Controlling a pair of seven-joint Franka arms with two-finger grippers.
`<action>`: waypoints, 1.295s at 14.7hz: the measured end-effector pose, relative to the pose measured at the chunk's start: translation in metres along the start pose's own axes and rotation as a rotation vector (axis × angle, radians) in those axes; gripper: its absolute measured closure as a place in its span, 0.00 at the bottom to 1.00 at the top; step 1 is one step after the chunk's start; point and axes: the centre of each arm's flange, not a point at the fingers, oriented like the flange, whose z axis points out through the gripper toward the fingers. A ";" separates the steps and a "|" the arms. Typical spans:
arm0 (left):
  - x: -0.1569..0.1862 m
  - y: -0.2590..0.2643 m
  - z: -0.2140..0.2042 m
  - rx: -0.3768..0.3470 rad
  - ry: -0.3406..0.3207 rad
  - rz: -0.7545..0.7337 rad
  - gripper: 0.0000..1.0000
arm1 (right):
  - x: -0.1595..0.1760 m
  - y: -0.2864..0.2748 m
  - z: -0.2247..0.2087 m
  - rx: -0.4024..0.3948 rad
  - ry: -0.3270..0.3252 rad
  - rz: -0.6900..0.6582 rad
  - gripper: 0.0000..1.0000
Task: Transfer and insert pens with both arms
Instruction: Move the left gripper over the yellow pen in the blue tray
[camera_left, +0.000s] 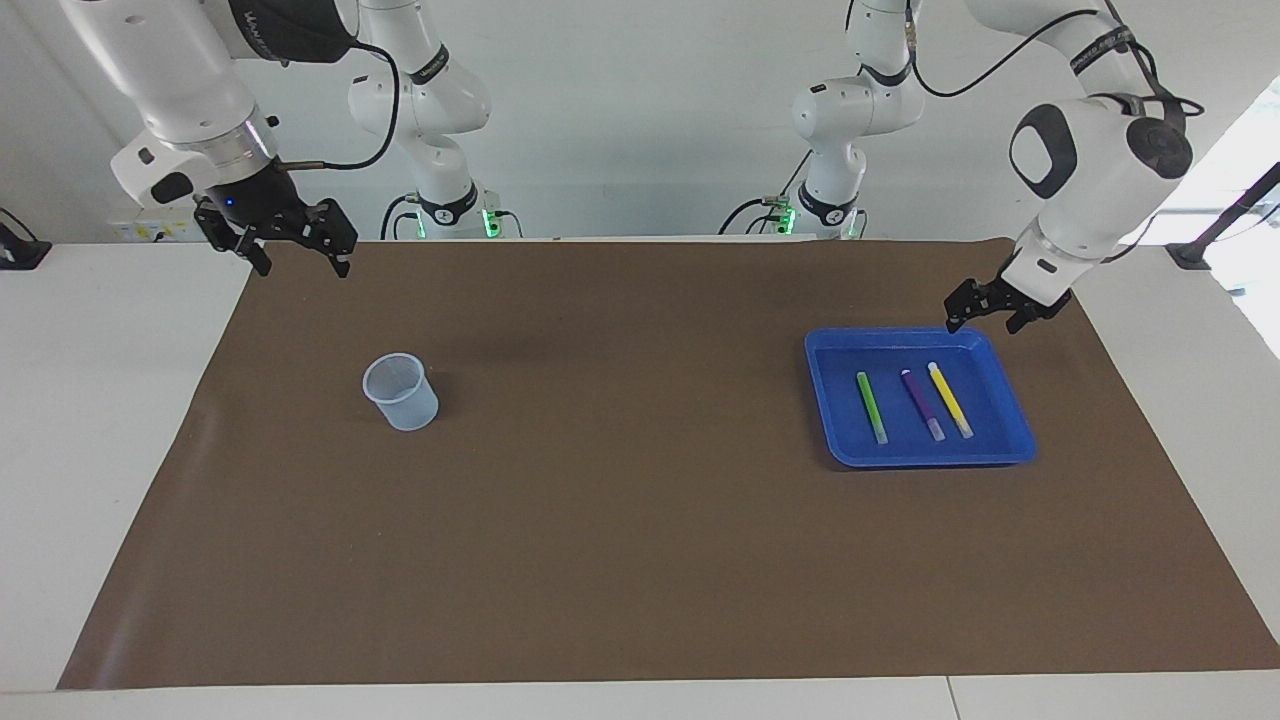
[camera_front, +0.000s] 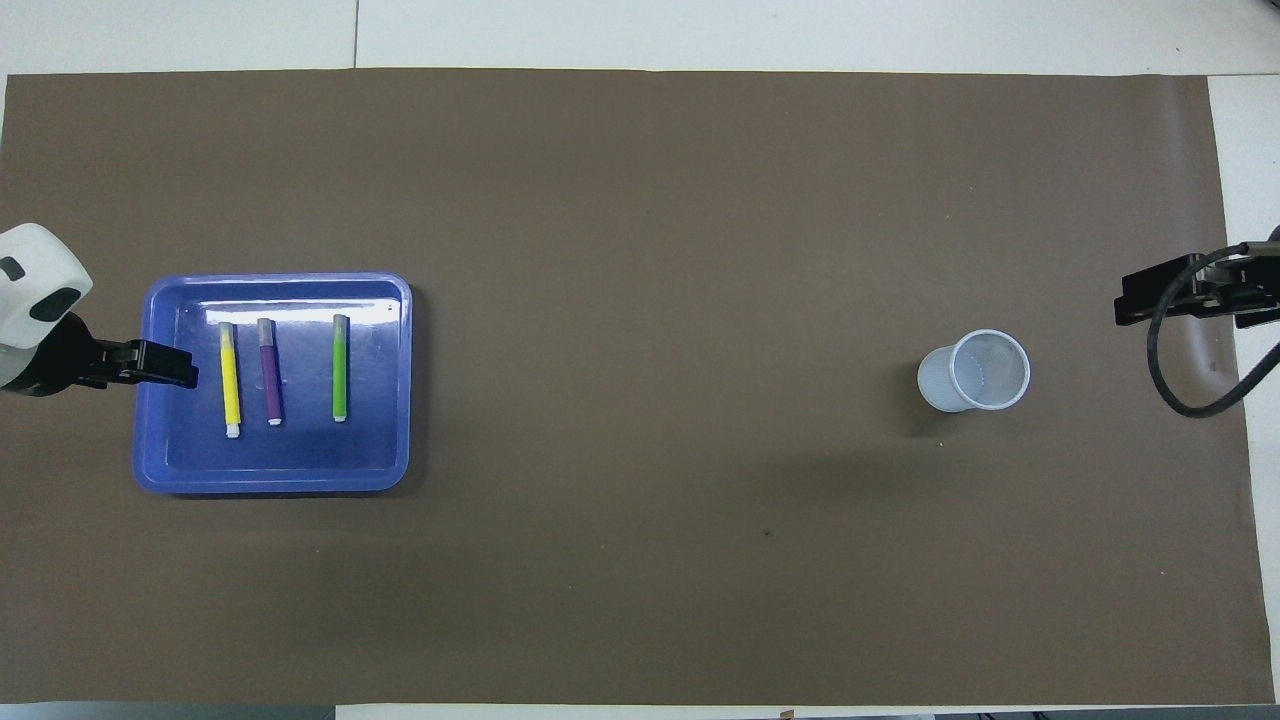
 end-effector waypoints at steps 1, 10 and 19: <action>0.004 -0.015 0.025 -0.004 -0.001 -0.001 0.00 | 0.000 0.000 0.000 0.000 0.000 0.000 0.00; 0.027 -0.023 0.100 -0.012 -0.004 0.014 0.19 | 0.000 0.000 0.000 0.000 0.000 0.000 0.00; 0.028 -0.022 0.103 -0.011 -0.001 -0.002 0.34 | 0.000 0.000 0.000 0.000 0.000 0.000 0.00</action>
